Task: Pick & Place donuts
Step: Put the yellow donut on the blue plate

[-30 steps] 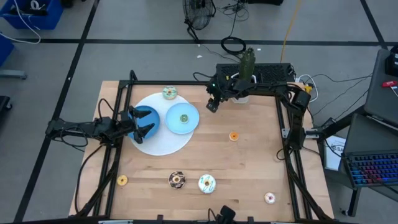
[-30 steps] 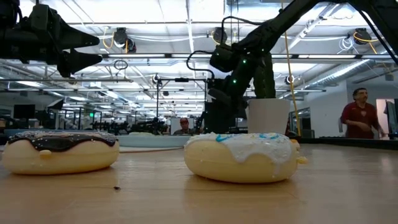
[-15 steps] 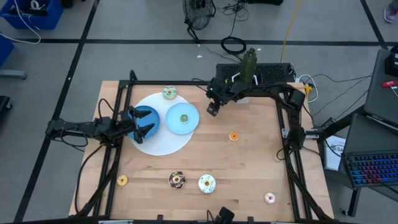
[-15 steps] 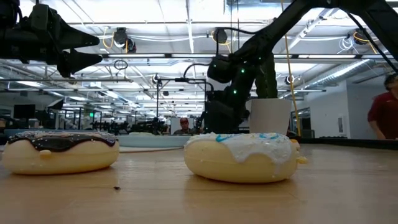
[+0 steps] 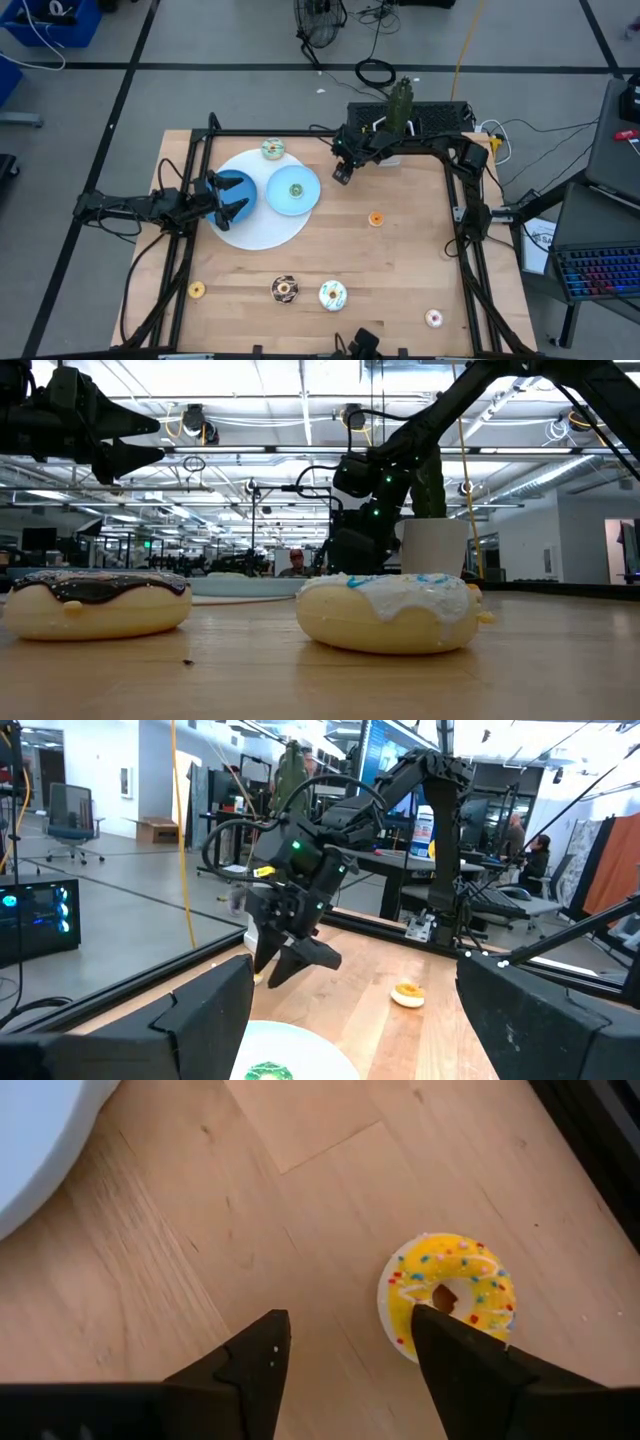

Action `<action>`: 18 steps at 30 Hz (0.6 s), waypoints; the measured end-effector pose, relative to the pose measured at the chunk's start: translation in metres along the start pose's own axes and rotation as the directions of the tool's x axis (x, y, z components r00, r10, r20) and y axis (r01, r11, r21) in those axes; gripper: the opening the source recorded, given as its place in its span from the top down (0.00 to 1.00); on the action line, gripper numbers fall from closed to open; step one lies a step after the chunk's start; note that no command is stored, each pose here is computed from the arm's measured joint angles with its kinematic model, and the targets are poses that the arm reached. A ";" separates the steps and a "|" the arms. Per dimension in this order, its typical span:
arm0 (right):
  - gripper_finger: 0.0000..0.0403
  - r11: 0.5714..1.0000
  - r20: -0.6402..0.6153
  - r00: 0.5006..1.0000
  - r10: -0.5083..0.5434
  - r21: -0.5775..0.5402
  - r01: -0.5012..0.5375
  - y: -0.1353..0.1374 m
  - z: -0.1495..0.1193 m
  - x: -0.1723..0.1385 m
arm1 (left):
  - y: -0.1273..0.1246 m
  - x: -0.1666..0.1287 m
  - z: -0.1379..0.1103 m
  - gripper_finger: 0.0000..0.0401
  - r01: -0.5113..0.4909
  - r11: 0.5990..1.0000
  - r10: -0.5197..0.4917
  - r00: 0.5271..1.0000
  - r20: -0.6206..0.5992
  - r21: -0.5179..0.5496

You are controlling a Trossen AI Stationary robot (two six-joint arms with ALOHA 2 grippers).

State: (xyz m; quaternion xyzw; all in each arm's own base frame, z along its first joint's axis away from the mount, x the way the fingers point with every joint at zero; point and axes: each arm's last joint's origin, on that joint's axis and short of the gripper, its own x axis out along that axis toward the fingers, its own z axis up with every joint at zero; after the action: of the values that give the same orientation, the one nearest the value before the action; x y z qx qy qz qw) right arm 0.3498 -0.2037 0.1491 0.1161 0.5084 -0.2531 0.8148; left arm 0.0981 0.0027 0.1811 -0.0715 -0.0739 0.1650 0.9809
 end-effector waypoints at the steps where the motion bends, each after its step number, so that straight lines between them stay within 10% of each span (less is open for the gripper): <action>1: 0.51 1.000 0.000 1.000 -0.001 0.001 0.001 0.000 0.000 0.000 | 0.000 0.000 0.000 0.14 0.000 1.000 0.000 1.000 0.000 0.000; 18: 0.98 0.994 -0.001 0.996 0.085 -0.064 -0.085 0.025 -0.001 -0.002 | 0.000 0.000 0.000 0.14 0.000 1.000 0.000 1.000 0.000 0.000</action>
State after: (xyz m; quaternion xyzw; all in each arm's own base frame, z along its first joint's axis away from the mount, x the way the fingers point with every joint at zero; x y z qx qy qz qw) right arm 0.3617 -0.1816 0.1489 0.1115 0.5101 -0.2018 0.8287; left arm 0.0981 0.0027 0.1811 -0.0716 -0.0739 0.1648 0.9809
